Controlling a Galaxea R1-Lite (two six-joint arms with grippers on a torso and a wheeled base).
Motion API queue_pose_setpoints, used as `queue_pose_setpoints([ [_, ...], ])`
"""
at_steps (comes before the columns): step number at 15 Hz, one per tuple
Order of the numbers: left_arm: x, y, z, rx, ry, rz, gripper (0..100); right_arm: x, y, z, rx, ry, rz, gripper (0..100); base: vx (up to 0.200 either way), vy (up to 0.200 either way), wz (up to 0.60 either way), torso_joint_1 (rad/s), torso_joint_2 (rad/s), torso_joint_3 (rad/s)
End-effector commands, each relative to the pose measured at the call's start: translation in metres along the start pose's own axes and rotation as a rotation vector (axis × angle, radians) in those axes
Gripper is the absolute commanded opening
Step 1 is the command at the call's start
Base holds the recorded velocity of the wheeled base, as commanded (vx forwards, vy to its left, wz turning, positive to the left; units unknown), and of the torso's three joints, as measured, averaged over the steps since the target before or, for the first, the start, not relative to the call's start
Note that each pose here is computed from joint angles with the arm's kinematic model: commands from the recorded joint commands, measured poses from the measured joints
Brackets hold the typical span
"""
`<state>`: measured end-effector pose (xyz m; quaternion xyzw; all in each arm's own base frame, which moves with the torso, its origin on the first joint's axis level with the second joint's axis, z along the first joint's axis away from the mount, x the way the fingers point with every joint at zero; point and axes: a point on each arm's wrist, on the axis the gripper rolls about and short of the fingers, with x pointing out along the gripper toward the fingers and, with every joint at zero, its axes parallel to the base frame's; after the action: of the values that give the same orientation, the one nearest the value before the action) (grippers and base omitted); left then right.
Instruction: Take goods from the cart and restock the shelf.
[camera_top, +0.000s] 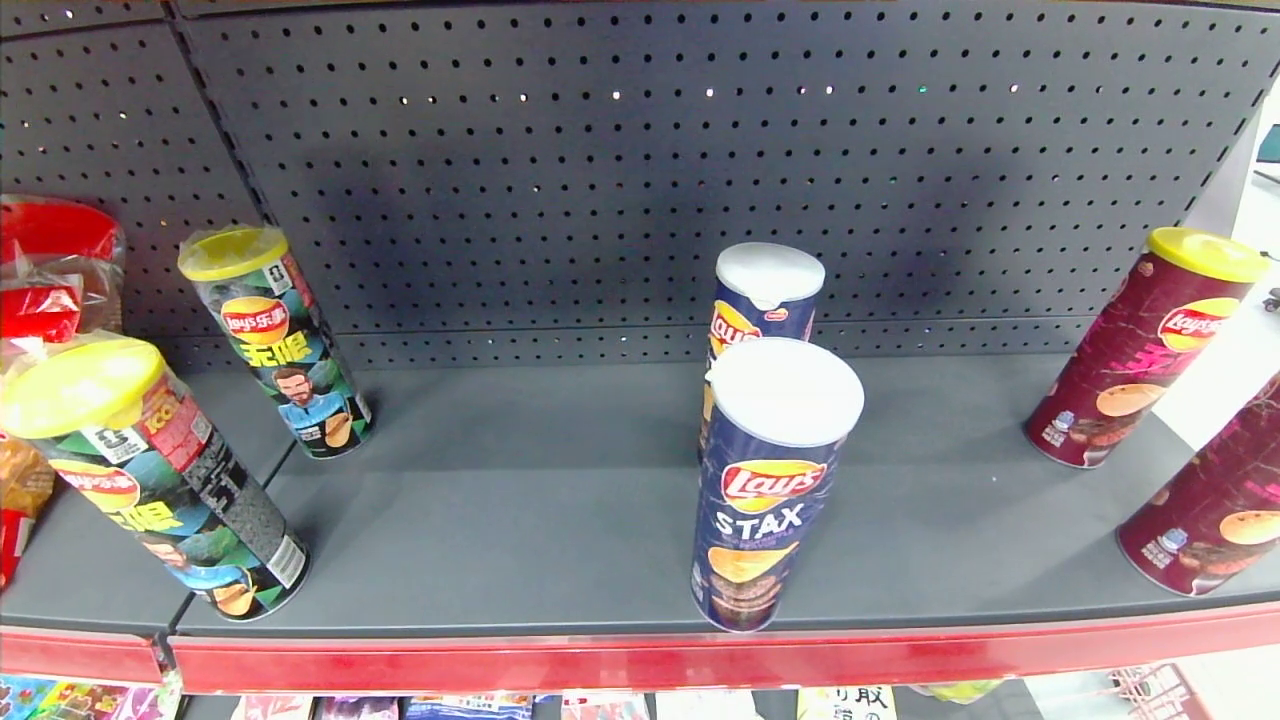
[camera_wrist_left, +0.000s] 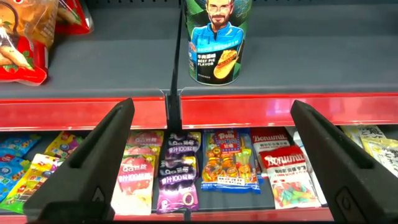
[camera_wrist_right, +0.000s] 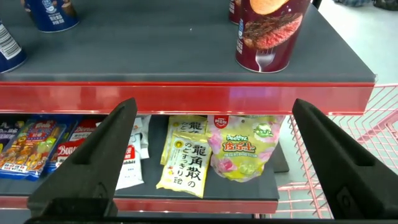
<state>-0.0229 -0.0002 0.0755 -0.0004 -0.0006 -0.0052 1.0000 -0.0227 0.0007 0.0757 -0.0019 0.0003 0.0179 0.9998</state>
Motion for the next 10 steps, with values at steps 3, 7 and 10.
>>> queue_pose_setpoints([
  [3, 0.0001, 0.0, 0.0, -0.001, 0.001, 0.001, 100, 0.0, 0.0, 0.0, -0.001, -0.001, 0.0, 100, -0.2, 0.0, 0.0, 0.014, 0.01, 0.002],
  [7, 0.0001, 0.0, 0.0, -0.001, 0.001, 0.001, 100, 0.0, -0.0001, 0.0, -0.001, -0.001, -0.007, 100, -0.05, 0.0, 0.0, -0.002, 0.0, 0.002],
  [10, 0.0001, 0.0, 0.0, -0.001, 0.001, 0.001, 100, 0.0, -0.0001, 0.0, -0.002, -0.001, -0.008, 100, 0.0, 0.0, 0.0, 0.0, 0.0, 0.0],
])
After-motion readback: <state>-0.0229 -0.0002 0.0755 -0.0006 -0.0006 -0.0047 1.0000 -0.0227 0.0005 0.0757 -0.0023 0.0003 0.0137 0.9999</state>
